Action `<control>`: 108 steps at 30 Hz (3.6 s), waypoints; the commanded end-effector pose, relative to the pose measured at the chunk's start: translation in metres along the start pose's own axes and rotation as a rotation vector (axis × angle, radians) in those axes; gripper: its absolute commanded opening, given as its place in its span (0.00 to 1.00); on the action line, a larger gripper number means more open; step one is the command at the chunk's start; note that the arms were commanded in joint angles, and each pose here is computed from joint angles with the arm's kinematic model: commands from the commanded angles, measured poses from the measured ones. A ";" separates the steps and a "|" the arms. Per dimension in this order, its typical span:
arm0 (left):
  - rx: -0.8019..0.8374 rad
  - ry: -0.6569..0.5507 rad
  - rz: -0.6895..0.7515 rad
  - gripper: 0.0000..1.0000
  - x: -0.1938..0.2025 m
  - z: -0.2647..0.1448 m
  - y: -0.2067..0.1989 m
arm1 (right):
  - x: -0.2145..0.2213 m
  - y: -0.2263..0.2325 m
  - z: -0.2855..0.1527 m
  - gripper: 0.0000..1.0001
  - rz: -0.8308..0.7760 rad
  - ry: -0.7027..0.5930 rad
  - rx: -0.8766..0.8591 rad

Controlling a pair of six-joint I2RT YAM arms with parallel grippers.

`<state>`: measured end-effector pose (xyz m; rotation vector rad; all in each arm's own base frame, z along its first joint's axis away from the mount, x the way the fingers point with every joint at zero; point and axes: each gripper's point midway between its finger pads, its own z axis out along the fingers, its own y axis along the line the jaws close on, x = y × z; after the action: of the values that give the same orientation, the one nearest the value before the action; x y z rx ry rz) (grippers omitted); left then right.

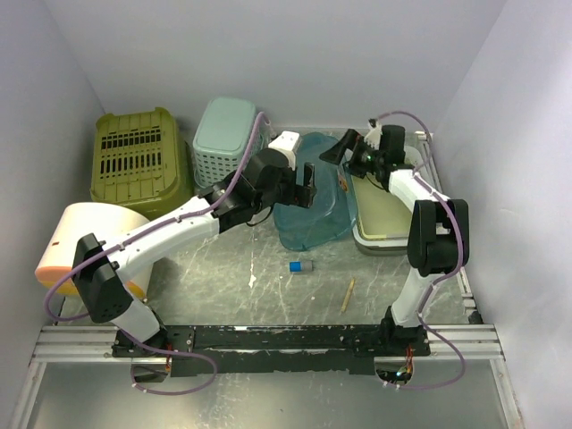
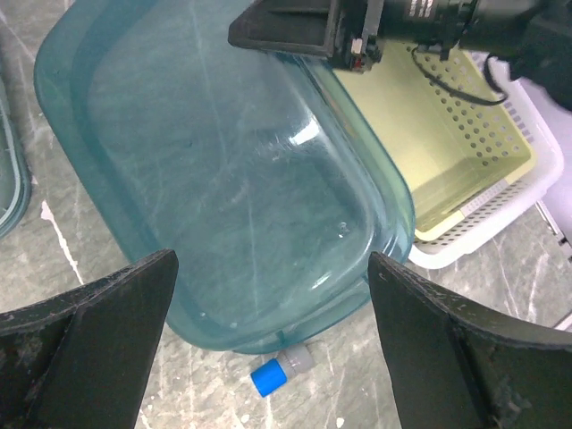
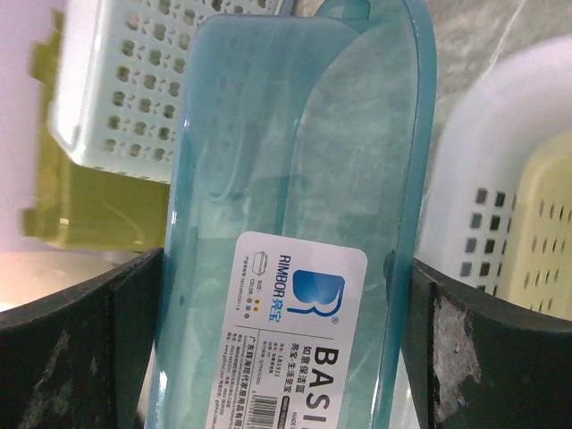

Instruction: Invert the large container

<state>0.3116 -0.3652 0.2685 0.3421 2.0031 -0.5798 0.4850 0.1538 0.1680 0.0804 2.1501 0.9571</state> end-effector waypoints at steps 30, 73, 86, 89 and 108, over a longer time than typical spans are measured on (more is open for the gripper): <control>0.017 0.036 0.045 1.00 -0.003 -0.007 0.017 | -0.033 0.022 -0.042 1.00 0.241 -0.129 -0.309; 0.124 0.396 -0.089 1.00 0.157 0.075 0.042 | 0.028 -0.071 -0.101 0.53 -0.199 0.009 0.677; 0.033 0.310 -0.046 1.00 0.105 0.126 0.071 | 0.077 -0.103 -0.081 0.50 -0.168 0.201 0.657; 0.027 0.271 -0.024 0.99 0.082 0.108 0.068 | 0.082 -0.112 -0.081 0.41 -0.164 0.206 0.688; -0.078 -0.030 0.086 1.00 -0.057 -0.046 0.065 | -0.070 0.019 -0.142 0.00 -0.201 -0.335 0.535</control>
<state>0.3361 -0.3224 0.3077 0.3985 1.9609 -0.6242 0.4171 0.0486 0.1829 0.2387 2.2647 0.1441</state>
